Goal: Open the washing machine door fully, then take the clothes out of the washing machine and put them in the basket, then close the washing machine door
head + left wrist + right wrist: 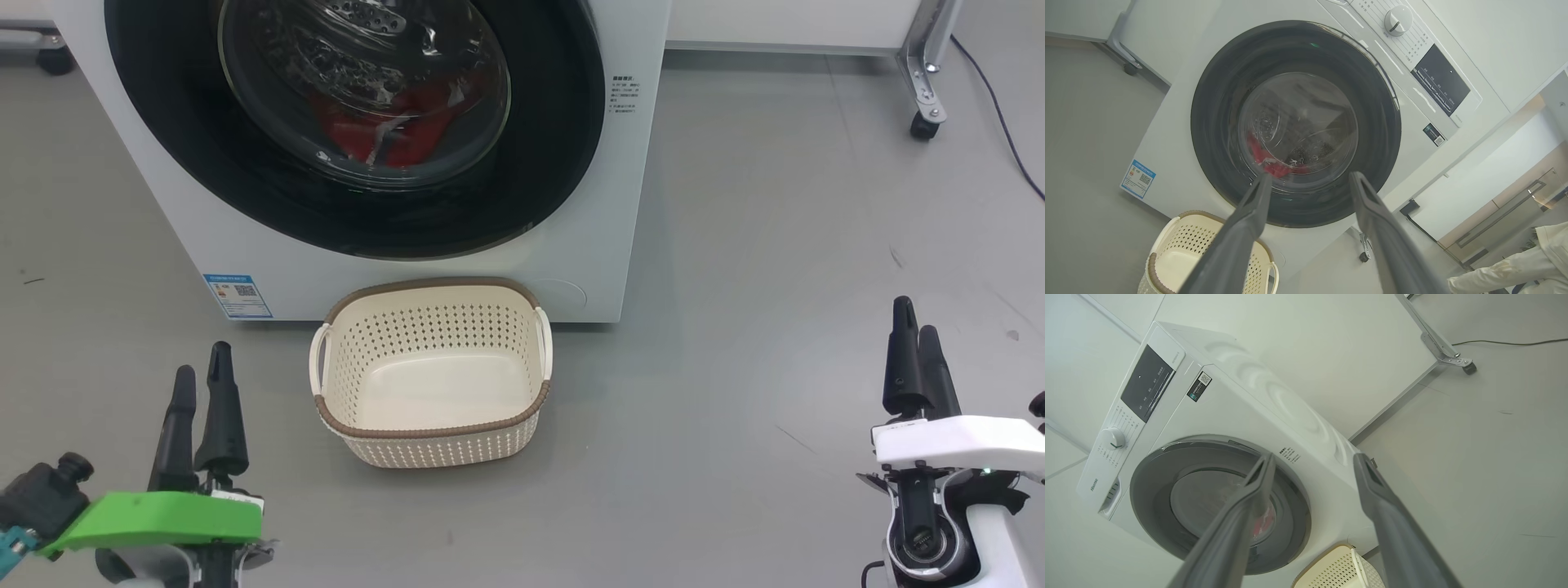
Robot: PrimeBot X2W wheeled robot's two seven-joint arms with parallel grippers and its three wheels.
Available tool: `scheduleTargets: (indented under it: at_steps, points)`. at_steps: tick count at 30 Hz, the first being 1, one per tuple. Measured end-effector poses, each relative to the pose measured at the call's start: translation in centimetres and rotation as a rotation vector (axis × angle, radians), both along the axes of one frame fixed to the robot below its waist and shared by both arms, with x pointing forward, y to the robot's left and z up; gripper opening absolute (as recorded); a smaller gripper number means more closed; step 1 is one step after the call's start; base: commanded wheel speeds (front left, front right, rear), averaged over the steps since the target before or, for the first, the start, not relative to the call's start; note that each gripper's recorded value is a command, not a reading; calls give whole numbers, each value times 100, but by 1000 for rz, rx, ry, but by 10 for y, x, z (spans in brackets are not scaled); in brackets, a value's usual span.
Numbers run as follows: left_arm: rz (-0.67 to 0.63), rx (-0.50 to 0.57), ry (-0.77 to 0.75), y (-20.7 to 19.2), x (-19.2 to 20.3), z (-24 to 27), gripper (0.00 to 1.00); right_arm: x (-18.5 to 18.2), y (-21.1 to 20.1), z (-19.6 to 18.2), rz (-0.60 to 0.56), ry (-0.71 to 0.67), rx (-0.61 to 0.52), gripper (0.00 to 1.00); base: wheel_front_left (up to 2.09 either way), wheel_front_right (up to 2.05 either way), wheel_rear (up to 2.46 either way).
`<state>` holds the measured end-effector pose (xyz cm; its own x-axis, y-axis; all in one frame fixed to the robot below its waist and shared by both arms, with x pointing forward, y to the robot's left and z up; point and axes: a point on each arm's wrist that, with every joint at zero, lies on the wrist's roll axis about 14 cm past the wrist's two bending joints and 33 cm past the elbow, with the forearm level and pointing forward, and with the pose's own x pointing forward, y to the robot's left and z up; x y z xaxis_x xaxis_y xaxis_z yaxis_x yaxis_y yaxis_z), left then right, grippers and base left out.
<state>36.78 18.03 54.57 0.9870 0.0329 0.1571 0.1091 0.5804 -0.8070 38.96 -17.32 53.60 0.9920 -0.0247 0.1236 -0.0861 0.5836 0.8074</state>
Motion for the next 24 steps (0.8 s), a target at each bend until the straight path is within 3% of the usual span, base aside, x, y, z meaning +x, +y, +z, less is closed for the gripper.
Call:
scheduleTargets:
  at_steps: [8,24]
  points:
    - [-4,141,-21,-6,-1,4,100,0,8,1,13,-11,-133,100,0,0,0]
    - [-57,551,-84,-33,-4,6,100,-2,32,-3,58,-48,-437,100,0,0,0]
